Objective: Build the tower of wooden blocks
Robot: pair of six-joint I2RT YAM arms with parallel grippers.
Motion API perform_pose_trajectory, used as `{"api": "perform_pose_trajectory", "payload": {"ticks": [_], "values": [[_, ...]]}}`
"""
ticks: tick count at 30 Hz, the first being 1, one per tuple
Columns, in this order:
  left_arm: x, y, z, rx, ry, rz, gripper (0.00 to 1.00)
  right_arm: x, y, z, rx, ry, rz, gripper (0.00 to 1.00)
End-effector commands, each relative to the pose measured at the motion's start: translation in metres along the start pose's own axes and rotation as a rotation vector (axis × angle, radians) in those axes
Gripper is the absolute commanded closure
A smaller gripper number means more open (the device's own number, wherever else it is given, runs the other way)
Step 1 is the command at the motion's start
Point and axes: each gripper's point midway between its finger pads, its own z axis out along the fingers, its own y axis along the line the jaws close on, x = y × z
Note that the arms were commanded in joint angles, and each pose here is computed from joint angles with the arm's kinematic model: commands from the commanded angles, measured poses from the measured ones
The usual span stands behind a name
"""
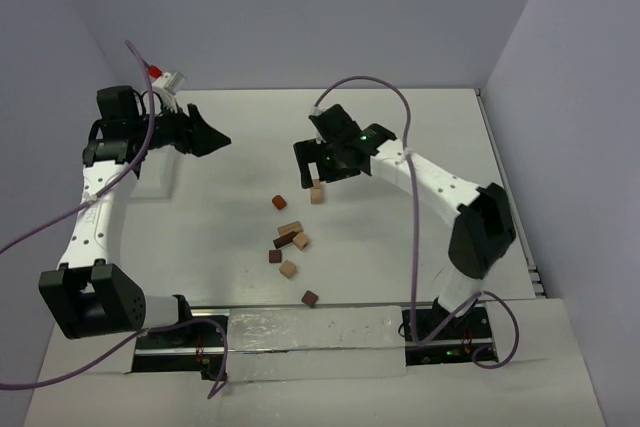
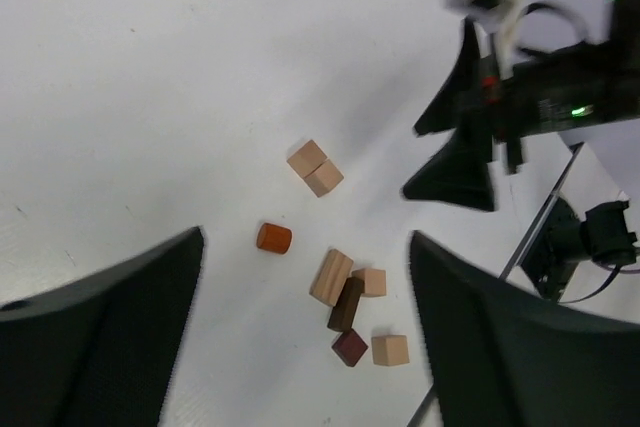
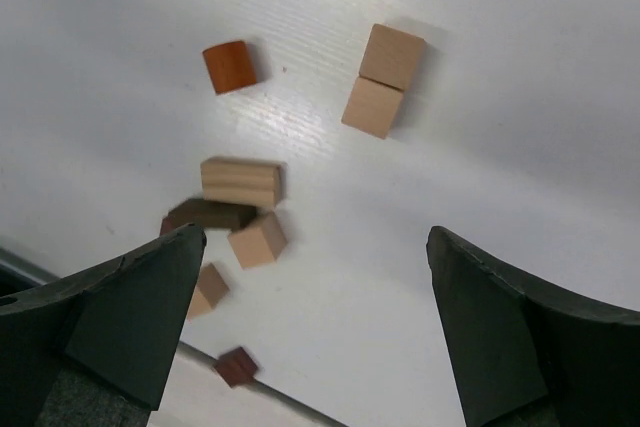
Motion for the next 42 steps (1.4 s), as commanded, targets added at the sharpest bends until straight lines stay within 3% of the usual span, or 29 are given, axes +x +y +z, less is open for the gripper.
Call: {"api": "perform_pose_trajectory", "payload": {"ticks": [1,3,4,6,15,27,35,42], "values": [[0.029,-0.01,0.01,0.022,0.073,0.124,0.23,-0.013,-0.006,-0.038,-0.026,-0.151,-0.216,0.0],[0.085,-0.01,0.032,-0.035,0.233,0.174,0.33,-0.019,-0.02,-0.049,0.002,-0.217,-0.294,0.0],[0.097,-0.02,0.038,-0.001,0.255,0.198,0.36,-0.02,-0.025,-0.054,0.007,-0.237,-0.296,0.0],[0.128,-0.013,0.045,-0.074,0.328,0.239,0.37,-0.018,-0.041,-0.059,0.011,-0.27,-0.289,0.0],[0.215,-0.034,0.078,-0.02,0.61,0.317,0.4,-0.032,-0.126,-0.105,0.039,-0.439,-0.094,0.0],[0.257,-0.036,0.1,0.012,0.794,0.319,0.41,-0.028,-0.15,-0.112,0.118,-0.478,-0.029,0.0],[0.263,-0.041,0.107,0.023,0.814,0.337,0.42,-0.03,-0.156,-0.112,0.128,-0.483,-0.01,0.0],[0.28,-0.038,0.112,0.001,0.858,0.358,0.49,-0.035,-0.165,-0.119,0.166,-0.518,0.017,0.0]]}}
